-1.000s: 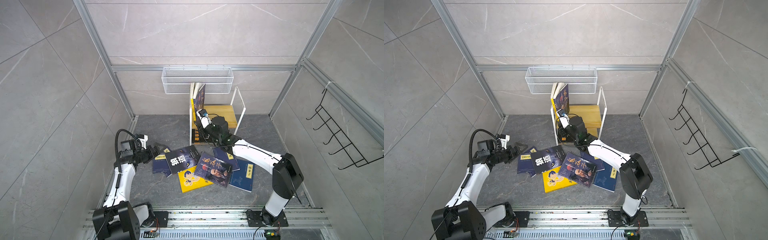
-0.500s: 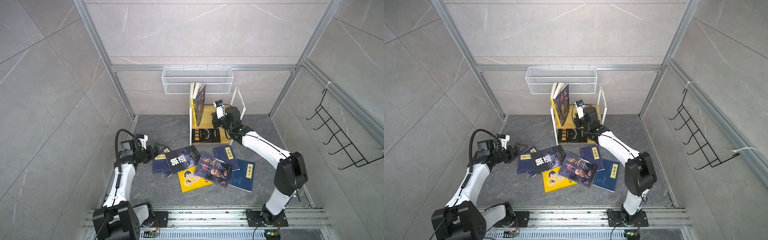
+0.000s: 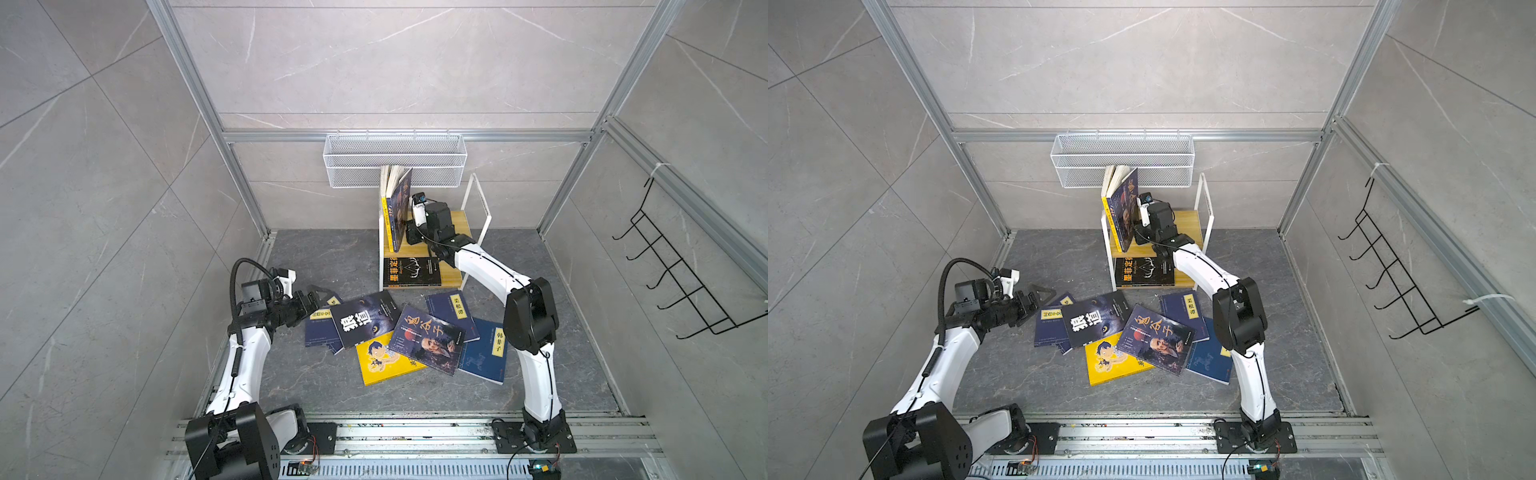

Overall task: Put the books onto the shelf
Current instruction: 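Push the purple book against the yellow book with the right gripper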

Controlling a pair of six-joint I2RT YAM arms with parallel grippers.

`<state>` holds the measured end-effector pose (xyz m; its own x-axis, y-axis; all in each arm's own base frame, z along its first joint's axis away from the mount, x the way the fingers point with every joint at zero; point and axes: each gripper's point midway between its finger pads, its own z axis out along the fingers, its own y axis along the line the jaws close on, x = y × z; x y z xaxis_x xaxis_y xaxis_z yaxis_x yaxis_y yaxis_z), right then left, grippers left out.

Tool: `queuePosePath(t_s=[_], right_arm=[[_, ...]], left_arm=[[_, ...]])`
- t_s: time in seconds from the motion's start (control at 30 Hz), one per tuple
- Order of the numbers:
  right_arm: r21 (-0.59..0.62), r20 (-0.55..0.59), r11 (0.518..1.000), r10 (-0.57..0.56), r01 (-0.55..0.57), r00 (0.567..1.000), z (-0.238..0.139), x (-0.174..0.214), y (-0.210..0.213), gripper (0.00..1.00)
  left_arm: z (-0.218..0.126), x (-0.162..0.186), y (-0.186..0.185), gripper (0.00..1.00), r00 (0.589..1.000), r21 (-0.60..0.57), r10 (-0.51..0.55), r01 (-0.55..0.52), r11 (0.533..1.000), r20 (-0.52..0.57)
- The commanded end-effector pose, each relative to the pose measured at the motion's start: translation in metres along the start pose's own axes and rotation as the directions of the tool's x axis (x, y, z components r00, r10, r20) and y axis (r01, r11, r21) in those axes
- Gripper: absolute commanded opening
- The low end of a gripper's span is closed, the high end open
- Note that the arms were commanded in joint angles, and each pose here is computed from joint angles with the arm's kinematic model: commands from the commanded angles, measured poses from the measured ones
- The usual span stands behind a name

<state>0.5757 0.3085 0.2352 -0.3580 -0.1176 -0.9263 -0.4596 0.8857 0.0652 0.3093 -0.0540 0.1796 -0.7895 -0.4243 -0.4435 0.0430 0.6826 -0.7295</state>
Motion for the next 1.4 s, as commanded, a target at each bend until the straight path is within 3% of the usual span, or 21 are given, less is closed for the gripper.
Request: queuePosePath(t_s=[0.0, 0.27, 1.0, 1.37], right_arm=[[-0.06, -0.057, 0.998, 0.018, -0.021, 0.998, 0.019, 0.02, 0.01, 0.07], [-0.167, -0.05, 0.984, 0.047, -0.054, 0.998, 0.035, 0.013, 0.013, 0.07], [-0.205, -0.058, 0.978, 0.023, -0.035, 0.998, 0.03, -0.019, 0.032, 0.09], [-0.18, -0.022, 0.984, 0.006, -0.01, 1.0, -0.013, -0.071, 0.041, 0.11]], left_arm=[[-0.004, -0.005, -0.009, 1.0, 0.999, 0.031, 0.033, -0.034, 0.999, 0.018], [-0.004, -0.005, -0.008, 1.0, 0.999, 0.029, 0.034, -0.034, 0.999, 0.019], [-0.006, -0.005, -0.01, 1.0, 0.999, 0.035, 0.036, -0.037, 0.999, 0.029], [-0.005, -0.005, -0.01, 1.0, 0.999, 0.036, 0.034, -0.035, 0.999, 0.027]])
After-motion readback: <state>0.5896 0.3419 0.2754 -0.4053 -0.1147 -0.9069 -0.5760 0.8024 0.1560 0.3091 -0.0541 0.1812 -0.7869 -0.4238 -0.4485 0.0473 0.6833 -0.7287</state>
